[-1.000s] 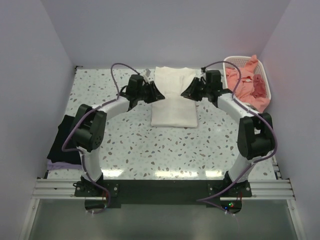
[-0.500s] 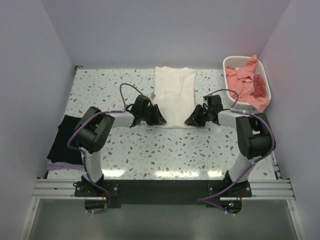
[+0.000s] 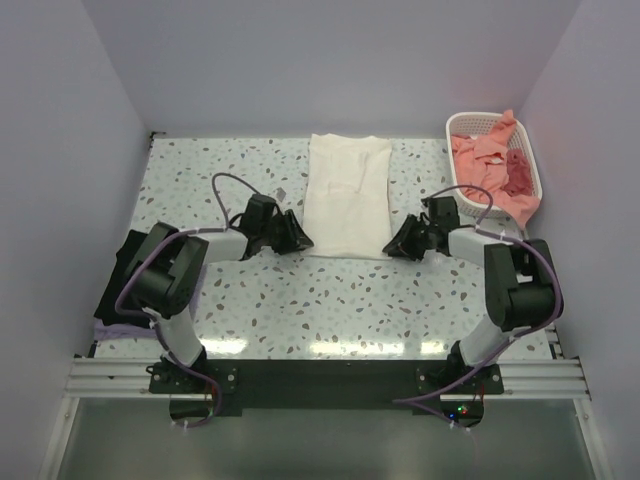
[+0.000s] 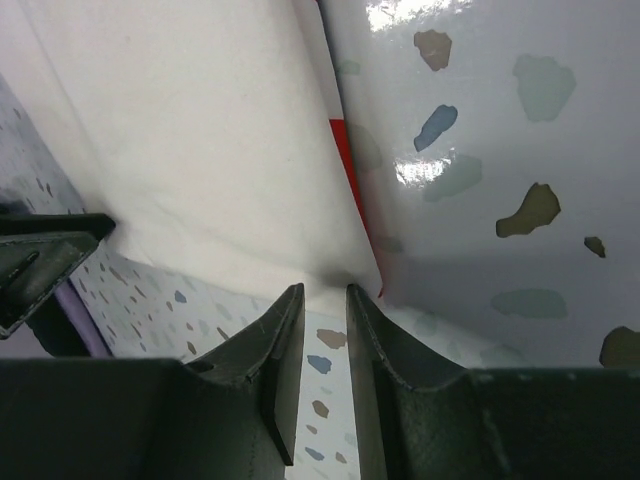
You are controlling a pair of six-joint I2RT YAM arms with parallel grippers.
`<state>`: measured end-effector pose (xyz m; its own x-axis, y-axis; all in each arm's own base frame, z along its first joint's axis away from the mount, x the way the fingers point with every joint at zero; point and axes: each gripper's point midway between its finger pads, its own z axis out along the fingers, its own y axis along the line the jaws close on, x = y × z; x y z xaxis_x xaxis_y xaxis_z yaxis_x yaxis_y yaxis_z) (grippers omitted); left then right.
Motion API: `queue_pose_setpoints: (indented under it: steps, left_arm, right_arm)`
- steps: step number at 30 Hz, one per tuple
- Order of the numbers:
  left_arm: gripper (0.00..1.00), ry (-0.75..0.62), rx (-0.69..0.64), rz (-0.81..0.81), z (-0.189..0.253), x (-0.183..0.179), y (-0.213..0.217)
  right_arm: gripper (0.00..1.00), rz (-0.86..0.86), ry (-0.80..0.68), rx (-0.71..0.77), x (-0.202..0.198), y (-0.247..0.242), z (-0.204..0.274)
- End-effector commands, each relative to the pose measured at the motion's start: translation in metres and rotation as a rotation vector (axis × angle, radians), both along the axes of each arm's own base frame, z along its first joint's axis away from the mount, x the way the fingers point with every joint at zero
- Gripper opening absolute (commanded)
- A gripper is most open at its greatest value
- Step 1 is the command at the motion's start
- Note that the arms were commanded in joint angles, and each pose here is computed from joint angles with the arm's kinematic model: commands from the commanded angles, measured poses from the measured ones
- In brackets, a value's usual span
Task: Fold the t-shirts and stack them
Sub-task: Fold the tshirt
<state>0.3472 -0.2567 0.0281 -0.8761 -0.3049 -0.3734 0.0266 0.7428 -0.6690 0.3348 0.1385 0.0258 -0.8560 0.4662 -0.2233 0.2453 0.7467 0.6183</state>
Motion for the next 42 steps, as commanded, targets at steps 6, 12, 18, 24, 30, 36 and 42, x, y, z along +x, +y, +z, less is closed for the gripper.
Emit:
queue_pose_setpoints:
  steps: [6, 12, 18, 24, 30, 36, 42]
  left_arm:
    - [0.47, -0.047, 0.026, 0.074, 0.027, 0.000, 0.022]
    - [0.48, -0.033, 0.077, 0.168, 0.022, -0.012, 0.046]
    - [0.47, 0.008, 0.051, 0.127, 0.003, -0.022, 0.037]
    - [0.44, 0.037, 0.046, 0.115, -0.013, -0.023, 0.031]
    - [0.42, 0.055, 0.056, 0.110, -0.024, -0.023, 0.025]
    - [0.33, 0.075, 0.059, 0.110, -0.035, -0.023, 0.020]
    - [0.06, 0.082, 0.057, 0.104, -0.035, -0.027, 0.013]
  right_arm:
    - [0.33, -0.016, -0.066, -0.052, -0.005, -0.013, 0.020]
    - [0.39, -0.053, -0.086, -0.102, -0.012, -0.023, 0.023]
    - [0.39, -0.061, -0.079, -0.077, -0.013, -0.020, 0.013]
    - [0.39, -0.074, -0.050, -0.068, -0.013, -0.019, -0.004]
    - [0.39, -0.084, -0.040, -0.063, -0.014, -0.019, -0.015]
    - [0.35, -0.094, -0.040, -0.071, -0.015, -0.021, -0.021]
    - [0.19, -0.081, -0.038, -0.028, -0.009, -0.013, -0.026]
